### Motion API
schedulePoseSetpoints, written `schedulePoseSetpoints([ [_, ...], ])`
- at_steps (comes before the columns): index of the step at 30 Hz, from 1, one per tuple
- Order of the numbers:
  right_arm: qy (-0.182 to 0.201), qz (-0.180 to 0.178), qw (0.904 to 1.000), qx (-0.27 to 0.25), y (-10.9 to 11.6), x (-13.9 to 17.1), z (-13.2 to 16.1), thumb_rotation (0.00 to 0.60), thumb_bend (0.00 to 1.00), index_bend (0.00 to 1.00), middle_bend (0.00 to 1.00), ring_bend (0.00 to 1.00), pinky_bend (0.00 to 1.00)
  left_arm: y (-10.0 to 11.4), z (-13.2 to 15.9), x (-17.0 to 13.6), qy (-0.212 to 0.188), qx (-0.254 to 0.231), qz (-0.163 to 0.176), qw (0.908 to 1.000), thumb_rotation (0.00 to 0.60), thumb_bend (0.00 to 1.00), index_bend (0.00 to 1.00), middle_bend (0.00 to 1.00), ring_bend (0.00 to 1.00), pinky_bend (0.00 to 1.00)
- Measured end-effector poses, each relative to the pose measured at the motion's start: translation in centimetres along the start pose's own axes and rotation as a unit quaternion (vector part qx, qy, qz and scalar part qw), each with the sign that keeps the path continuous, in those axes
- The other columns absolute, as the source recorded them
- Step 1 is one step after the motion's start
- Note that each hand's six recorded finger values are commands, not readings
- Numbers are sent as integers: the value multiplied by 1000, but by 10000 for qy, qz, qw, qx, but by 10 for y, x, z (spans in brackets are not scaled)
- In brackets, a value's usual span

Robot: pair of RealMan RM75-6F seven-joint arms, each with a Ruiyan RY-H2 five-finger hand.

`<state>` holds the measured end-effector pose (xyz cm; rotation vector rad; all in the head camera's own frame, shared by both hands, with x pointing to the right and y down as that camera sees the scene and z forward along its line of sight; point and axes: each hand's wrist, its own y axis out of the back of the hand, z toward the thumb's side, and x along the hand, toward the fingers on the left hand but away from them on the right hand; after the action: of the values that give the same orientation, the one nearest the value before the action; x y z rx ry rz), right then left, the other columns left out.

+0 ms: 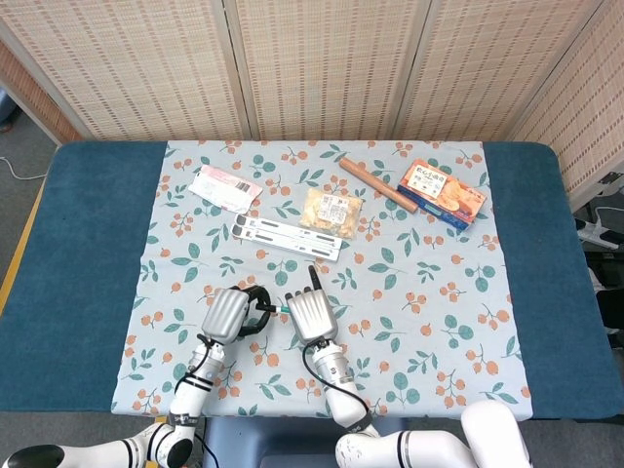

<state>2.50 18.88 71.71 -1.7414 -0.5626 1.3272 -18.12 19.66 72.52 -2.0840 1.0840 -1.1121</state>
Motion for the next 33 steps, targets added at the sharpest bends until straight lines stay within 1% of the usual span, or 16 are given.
schedulePoseSetpoints([
  [4,-7,9,10000,-30,1,0,-1,600,362,983,849,478,13,4,-4,1,35,-54,104,9999,600,898,825,986,697,602],
  [9,-18,-5,10000,-56,3,0,-2,600,362,983,849,478,13,9,-8,2,67,-136,255,9996,600,915,832,991,704,595],
  [12,-40,-28,9999,-93,6,-1,-3,600,362,983,849,478,13,14,-10,3,72,-81,390,9992,600,932,836,994,710,564],
  [18,-69,-36,10000,-8,9,-1,-6,600,362,983,849,478,13,22,-13,4,8,30,623,9981,600,932,835,992,710,561],
  [22,-95,-43,9998,168,9,0,-14,600,363,982,849,478,15,28,-22,6,101,112,716,9973,600,845,802,944,701,533],
  [24,-108,-35,9997,214,8,1,-18,600,363,982,849,478,17,28,-28,6,182,121,672,9975,600,763,731,866,665,498],
  [26,-117,-52,9997,227,8,2,-21,600,362,964,849,478,18,27,-34,6,248,161,560,9980,600,660,608,724,588,457],
  [27,-119,-74,9996,237,8,2,-23,600,362,917,845,473,19,26,-36,5,269,179,505,9982,600,634,565,674,558,448],
  [28,-124,-87,9996,251,8,3,-25,600,361,841,825,462,19,26,-39,5,293,207,429,9984,600,599,492,590,508,434],
  [29,-124,-90,9995,258,8,3,-27,600,361,720,773,440,19,26,-41,4,303,214,384,9986,600,578,429,520,462,425],
  [30,-118,-89,9996,250,9,4,-28,600,361,589,695,411,17,27,-42,4,306,211,350,9987,600,564,371,457,417,417],
  [31,-108,-89,9996,234,9,5,-30,600,360,510,639,391,14,28,-42,3,307,195,307,9989,600,557,335,417,389,412],
  [32,-94,-96,9997,216,11,6,-31,600,353,393,548,356,8,28,-42,2,301,168,273,9990,600,543,283,355,348,408],
  [33,-73,-120,9997,200,13,7,-34,600,345,316,493,328,4,28,-41,1,291,137,242,9992,600,526,247,306,311,407],
])
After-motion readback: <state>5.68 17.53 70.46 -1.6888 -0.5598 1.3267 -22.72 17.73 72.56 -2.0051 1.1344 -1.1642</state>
